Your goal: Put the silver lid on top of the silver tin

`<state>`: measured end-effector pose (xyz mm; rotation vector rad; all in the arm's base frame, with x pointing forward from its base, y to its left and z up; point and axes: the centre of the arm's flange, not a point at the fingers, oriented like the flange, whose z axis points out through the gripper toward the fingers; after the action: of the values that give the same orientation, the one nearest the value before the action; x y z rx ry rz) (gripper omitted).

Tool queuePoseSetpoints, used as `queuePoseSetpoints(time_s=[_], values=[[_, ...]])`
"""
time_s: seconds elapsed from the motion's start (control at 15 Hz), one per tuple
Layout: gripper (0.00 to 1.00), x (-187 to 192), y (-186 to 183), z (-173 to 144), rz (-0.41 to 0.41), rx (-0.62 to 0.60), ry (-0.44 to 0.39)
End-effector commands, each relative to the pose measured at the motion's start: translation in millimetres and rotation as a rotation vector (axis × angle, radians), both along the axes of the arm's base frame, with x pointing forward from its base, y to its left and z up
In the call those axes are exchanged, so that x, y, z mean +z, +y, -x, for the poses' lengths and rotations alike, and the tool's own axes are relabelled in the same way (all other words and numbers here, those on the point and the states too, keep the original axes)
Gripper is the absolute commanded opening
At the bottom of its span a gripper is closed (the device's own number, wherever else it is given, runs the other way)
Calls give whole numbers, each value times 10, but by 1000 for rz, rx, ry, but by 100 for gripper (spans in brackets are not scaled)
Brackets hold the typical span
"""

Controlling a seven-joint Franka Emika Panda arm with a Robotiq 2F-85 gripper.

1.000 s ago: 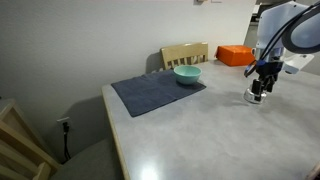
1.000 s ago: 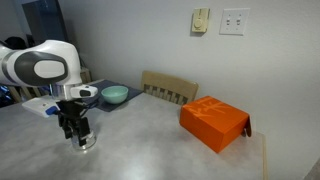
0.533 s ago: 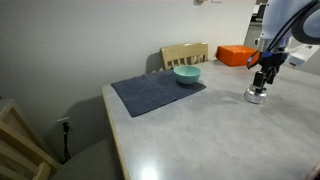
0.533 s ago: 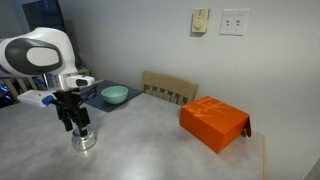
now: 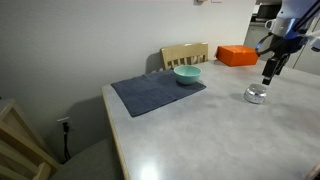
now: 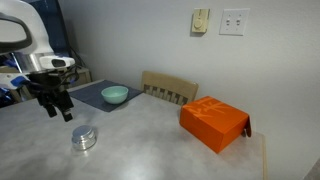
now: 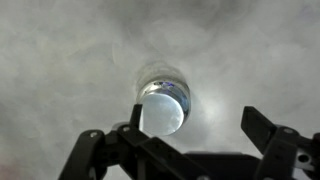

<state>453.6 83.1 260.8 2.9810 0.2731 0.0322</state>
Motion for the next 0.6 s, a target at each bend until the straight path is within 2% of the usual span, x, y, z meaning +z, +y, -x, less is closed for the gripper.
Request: queuePoseSetpoints(time_s=[0.0,0.53], values=[[100,37,15,23,0,3,-5],[100,19,17,12,0,3,-2]])
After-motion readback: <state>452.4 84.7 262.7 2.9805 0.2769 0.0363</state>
